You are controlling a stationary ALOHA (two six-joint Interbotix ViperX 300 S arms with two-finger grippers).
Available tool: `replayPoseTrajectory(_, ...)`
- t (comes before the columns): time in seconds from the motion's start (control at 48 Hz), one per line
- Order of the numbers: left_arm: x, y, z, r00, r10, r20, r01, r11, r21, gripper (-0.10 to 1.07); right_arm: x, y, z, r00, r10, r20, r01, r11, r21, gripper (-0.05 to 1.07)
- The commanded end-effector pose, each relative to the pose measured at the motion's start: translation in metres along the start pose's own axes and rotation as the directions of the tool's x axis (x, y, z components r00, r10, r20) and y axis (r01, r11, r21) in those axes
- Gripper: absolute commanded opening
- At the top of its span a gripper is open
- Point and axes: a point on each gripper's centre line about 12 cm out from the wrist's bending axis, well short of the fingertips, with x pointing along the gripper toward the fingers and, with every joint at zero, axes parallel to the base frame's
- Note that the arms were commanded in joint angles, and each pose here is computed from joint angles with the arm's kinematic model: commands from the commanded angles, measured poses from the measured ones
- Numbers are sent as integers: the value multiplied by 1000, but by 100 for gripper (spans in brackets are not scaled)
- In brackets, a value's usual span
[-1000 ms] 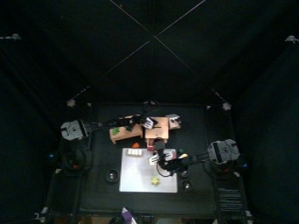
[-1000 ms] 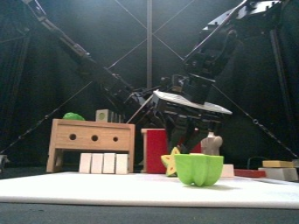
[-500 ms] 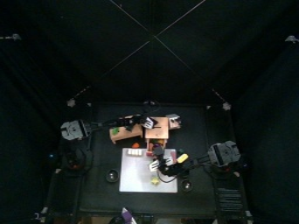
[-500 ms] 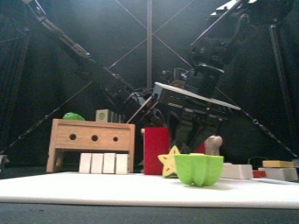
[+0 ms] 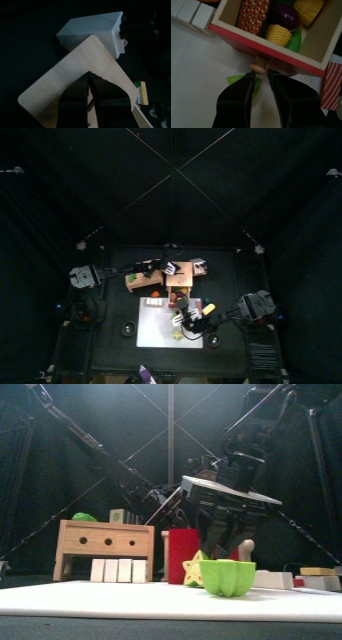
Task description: Open drawer
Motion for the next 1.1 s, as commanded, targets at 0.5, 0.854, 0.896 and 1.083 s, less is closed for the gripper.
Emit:
replayPoseTrajectory(0.5,-17,-12,20,998,-27,56,25,999,33,44,-28,9,4,998,54,30,-54,998,-10,80)
replayPoseTrajectory(0.854,-33,-28,46,989,-56,137,44,995,92,44,-47,11,-2,995,89,37,-87,996,-36,80)
replayPoseTrajectory(0.896,-35,-29,49,988,-59,144,45,994,97,44,-47,10,-3,996,85,37,-84,996,-38,80)
replayPoseTrajectory(1.083,-39,-31,52,986,-65,153,50,994,99,44,-51,6,-5,995,94,35,-92,994,-50,80)
